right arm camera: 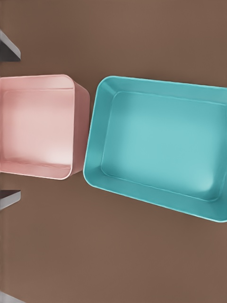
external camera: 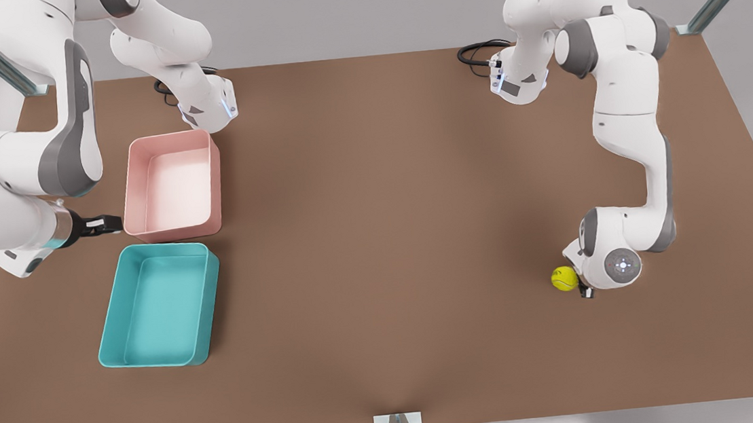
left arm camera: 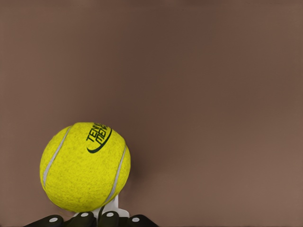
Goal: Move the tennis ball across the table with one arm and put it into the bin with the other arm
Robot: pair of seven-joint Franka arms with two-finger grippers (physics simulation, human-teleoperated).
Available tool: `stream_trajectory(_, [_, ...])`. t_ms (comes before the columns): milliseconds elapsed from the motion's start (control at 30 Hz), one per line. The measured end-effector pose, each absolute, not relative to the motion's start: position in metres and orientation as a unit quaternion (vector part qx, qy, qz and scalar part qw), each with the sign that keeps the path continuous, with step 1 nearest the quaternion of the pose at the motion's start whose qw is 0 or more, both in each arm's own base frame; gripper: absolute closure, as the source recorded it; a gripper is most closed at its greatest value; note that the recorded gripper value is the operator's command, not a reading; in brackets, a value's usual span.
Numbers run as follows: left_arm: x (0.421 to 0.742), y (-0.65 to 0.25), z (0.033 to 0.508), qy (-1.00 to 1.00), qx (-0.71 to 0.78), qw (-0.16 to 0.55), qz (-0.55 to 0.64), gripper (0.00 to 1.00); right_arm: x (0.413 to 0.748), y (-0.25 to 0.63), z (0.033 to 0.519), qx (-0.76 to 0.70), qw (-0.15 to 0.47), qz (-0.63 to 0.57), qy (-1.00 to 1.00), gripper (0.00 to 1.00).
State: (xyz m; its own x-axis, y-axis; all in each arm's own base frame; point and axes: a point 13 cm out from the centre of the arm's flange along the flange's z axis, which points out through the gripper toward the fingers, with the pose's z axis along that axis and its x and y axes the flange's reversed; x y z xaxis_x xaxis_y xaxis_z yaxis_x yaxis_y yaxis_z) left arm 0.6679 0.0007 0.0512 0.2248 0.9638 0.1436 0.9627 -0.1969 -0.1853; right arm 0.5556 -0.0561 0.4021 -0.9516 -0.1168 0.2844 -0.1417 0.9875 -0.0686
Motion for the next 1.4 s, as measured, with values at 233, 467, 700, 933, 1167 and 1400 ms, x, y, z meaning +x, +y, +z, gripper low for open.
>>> stream_trajectory(233, [0.645,-0.163,0.137,-0.76,-0.633,0.03,0.141,0.79,0.558,-0.056,0.399,0.067,0.142,0.044,-0.987,0.0])
stream_trajectory(467, [0.629,-0.101,0.388,-0.864,-0.501,0.032,0.039,0.0,0.572,-0.026,0.368,0.089,0.149,0.036,-0.984,0.0])
stream_trajectory(700, [0.58,-0.046,0.41,-0.938,-0.317,0.134,0.035,0.0,0.623,0.041,0.27,0.137,0.127,0.029,-0.982,0.0])
stream_trajectory(933, [0.561,-0.039,0.407,-0.963,-0.201,0.179,0.016,0.0,0.661,0.097,0.195,0.153,0.077,0.02,-0.985,0.0])
stream_trajectory(1167, [0.557,-0.036,0.406,-0.974,-0.121,0.19,-0.001,0.0,0.686,0.107,0.18,0.143,0.029,0.02,-0.989,0.0])
stream_trajectory(1400, [0.556,-0.034,0.403,-0.979,-0.067,0.194,-0.014,0.0,0.681,0.107,0.149,0.186,0.043,0.03,-0.981,0.0])
